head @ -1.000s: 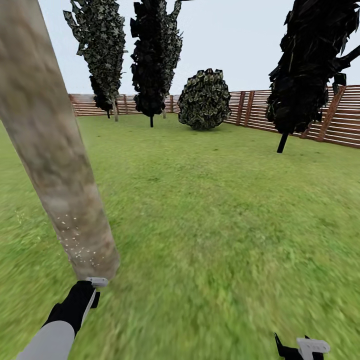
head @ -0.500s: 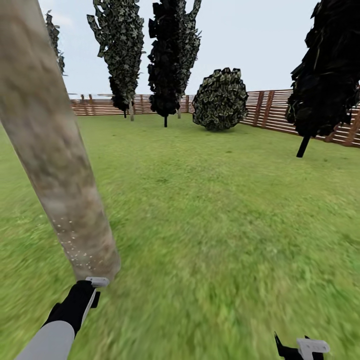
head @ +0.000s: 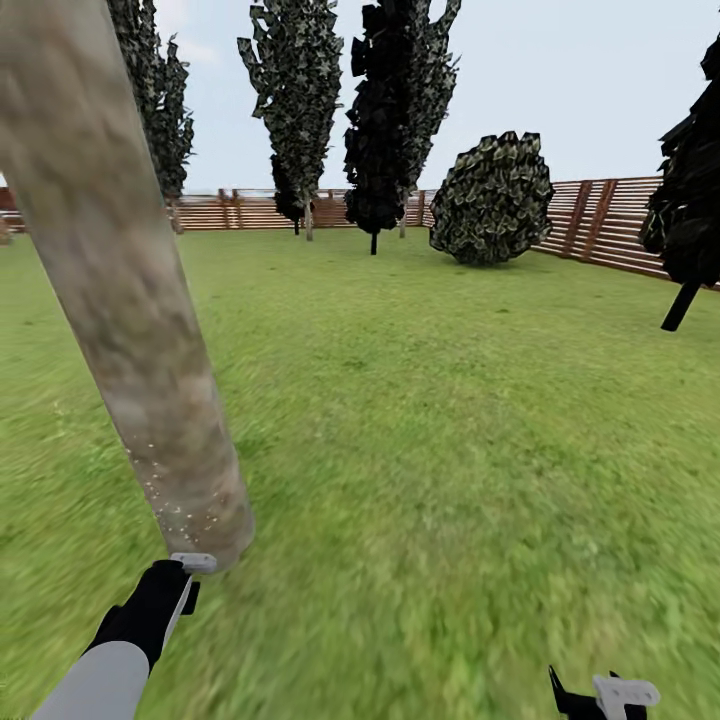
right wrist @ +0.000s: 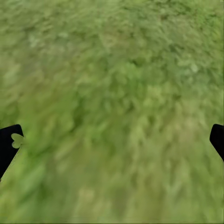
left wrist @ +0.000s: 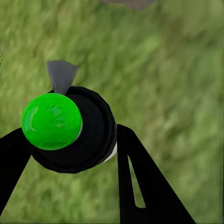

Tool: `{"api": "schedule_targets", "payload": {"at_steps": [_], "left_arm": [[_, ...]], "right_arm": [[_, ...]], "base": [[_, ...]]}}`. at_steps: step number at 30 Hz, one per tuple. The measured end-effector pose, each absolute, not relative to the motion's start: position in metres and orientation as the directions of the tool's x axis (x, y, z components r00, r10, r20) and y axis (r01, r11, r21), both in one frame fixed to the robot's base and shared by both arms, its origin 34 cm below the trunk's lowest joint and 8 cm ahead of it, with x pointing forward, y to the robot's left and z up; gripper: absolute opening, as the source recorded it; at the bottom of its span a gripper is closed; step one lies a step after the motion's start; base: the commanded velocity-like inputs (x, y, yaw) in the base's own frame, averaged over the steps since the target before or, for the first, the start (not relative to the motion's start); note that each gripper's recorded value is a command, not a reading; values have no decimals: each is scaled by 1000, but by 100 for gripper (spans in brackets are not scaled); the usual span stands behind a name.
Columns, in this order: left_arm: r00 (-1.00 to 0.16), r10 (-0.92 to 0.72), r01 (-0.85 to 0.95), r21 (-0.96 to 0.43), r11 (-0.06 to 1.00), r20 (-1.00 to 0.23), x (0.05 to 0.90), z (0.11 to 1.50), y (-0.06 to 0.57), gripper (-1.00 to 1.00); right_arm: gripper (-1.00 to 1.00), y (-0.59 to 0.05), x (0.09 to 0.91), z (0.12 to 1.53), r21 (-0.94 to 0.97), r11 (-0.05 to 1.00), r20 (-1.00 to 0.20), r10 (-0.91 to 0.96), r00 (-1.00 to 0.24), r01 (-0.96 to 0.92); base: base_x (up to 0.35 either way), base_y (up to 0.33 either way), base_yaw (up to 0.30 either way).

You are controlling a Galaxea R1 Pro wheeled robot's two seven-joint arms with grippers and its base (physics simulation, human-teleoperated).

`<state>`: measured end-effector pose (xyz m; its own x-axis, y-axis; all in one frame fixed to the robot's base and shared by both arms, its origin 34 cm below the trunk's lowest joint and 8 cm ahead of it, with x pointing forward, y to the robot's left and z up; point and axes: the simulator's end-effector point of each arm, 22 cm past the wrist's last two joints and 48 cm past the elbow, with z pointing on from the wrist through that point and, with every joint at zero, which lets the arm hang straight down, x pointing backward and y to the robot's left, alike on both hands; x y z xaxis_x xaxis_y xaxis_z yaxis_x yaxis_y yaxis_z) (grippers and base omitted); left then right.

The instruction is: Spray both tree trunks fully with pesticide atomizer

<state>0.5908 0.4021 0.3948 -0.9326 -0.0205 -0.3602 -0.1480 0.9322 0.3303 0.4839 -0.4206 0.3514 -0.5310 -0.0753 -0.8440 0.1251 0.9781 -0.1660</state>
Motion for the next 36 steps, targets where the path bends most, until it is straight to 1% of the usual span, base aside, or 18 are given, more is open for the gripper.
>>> {"api": "schedule_targets", "payload": {"at_steps": [8,13,21,29,36], "left_arm": [[-932,-22,-150,329,932,-362,591,395,402,-100],[-931,-22,-151,329,932,-364,592,396,403,-100],[-931,-22,-151,331,932,-365,592,396,403,-100],[-931,-22,-152,330,932,-365,592,396,403,-100],[-930,-22,-152,330,932,-366,592,396,403,-100]], "right_arm": [[100,-421,484,351,-166,978,-844,-75,-531,126],[100,-421,484,351,-166,978,-844,-75,-531,126],[100,-421,484,351,-166,978,-844,-75,-531,125],[100,-421,484,351,-166,978,-844,-75,-531,125],[100,-421,484,351,-166,978,-844,-75,-531,126]], "base": [[162,-239,47],[29,-270,27],[5,-273,249],[143,-260,274],[186,-239,59]]}}
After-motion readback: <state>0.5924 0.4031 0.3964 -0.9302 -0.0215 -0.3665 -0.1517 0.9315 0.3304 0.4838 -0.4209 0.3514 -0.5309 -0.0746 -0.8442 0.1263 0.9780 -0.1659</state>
